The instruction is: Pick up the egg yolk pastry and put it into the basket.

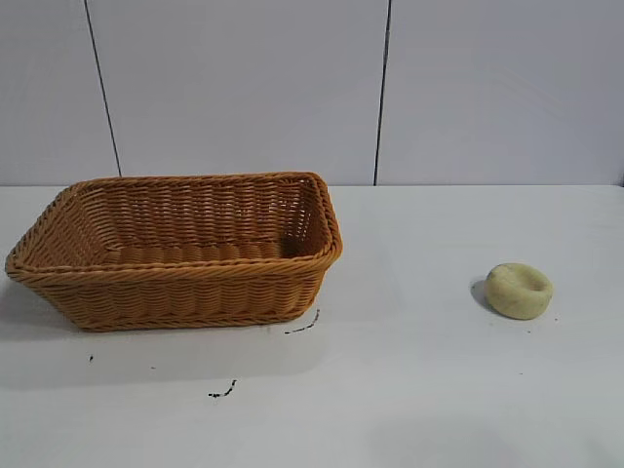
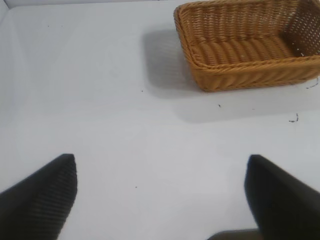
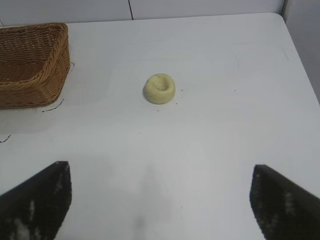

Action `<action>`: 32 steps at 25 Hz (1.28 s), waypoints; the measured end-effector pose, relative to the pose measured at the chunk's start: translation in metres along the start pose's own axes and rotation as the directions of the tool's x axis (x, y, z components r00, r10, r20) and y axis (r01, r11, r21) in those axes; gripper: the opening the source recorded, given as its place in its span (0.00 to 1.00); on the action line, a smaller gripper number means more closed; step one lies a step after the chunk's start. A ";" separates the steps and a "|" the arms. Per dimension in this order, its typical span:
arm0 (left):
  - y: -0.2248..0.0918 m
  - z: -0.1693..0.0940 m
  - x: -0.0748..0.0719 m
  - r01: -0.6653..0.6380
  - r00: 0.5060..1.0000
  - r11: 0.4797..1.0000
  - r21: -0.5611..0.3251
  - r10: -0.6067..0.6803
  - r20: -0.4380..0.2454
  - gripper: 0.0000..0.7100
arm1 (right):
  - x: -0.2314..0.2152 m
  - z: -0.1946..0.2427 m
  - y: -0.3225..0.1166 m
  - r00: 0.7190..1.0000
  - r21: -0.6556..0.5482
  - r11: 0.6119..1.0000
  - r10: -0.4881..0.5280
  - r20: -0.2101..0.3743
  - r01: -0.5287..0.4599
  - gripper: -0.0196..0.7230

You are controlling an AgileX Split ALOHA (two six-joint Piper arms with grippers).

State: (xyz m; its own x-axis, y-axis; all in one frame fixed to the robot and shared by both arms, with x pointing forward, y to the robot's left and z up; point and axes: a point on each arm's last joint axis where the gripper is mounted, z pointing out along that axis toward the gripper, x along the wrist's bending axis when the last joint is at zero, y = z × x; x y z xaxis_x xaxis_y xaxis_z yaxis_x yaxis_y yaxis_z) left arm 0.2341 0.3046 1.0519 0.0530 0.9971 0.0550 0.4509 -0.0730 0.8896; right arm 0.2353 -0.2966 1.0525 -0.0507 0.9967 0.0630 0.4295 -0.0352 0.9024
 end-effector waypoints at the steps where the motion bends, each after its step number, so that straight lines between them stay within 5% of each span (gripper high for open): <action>1: 0.000 0.000 0.000 0.000 1.000 1.000 0.000 0.000 0.000 0.98 | 0.000 0.000 0.000 1.000 0.000 1.000 0.000 0.000 0.000 0.96; 9: 0.000 0.000 0.000 0.000 1.000 1.000 0.000 0.000 0.000 0.98 | 0.000 0.001 0.000 1.000 0.008 1.000 0.000 0.000 0.000 0.96; 15: 0.000 0.000 0.000 0.000 1.000 1.000 0.000 0.000 0.000 0.98 | 0.002 0.028 0.022 0.999 0.213 0.977 0.032 0.000 -0.031 0.96; 23: 0.000 0.000 0.000 0.000 1.000 1.000 0.000 0.000 0.000 0.98 | 0.003 0.117 0.074 1.000 0.561 0.828 0.006 0.017 -0.014 0.96; 32: 0.000 0.000 0.000 0.000 1.000 1.000 0.000 0.000 0.000 0.98 | 0.001 0.254 0.103 1.000 0.727 0.686 -0.001 0.026 -0.018 0.96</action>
State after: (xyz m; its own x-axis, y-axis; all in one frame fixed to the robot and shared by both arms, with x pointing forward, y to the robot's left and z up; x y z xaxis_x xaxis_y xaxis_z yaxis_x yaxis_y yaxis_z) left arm 0.2341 0.3046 1.0519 0.0530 0.9971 0.0550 0.4509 -0.0730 0.8896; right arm 0.5087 -0.2803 1.0376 -0.0278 0.9983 0.0507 0.9512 0.0109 0.3084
